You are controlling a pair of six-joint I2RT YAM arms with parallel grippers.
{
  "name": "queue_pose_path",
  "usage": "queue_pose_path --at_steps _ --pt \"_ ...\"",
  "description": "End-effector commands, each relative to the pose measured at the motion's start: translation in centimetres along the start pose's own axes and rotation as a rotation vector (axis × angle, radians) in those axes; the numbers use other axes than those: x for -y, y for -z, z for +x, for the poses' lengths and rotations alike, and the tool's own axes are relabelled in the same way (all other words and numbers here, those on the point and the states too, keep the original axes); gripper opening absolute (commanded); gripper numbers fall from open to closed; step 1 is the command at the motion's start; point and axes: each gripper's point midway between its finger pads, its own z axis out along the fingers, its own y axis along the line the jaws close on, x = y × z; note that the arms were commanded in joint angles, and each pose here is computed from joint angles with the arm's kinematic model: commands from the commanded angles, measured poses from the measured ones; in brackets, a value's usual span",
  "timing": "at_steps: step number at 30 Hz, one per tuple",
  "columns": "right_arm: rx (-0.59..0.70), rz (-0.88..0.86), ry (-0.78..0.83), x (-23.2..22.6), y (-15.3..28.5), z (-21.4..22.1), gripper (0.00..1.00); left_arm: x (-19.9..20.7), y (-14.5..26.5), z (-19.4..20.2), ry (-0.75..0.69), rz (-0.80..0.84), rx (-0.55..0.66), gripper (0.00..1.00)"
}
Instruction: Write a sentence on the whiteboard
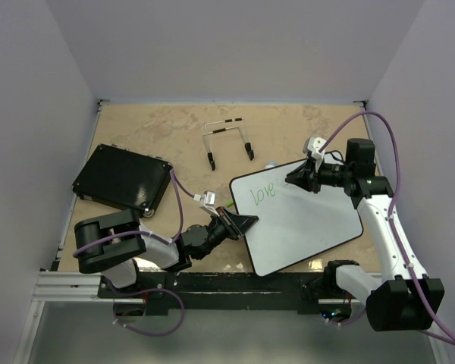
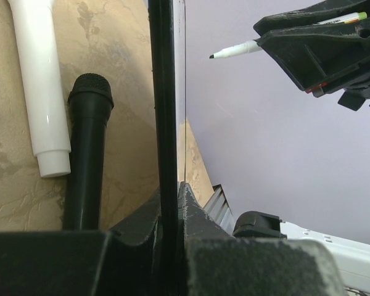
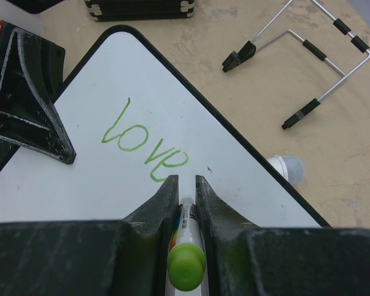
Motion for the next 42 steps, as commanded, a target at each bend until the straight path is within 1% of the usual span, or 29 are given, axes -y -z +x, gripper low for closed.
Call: queue_pose_path --at_steps 1,19,42 --pt "0.05 0.0 0.025 -0.17 0.21 -1.36 0.0 3.22 -0.03 -2.06 -0.002 0.115 0.082 0.0" --pt "0.08 0.02 -0.025 -0.24 0.26 -1.89 0.0 3.63 -0.38 -2.93 -0.025 0.115 0.125 0.0" --pt "0.089 0.057 -0.047 0.29 0.38 -1.99 0.0 3.83 -0.31 -2.74 -0.051 0.122 0.11 0.0"
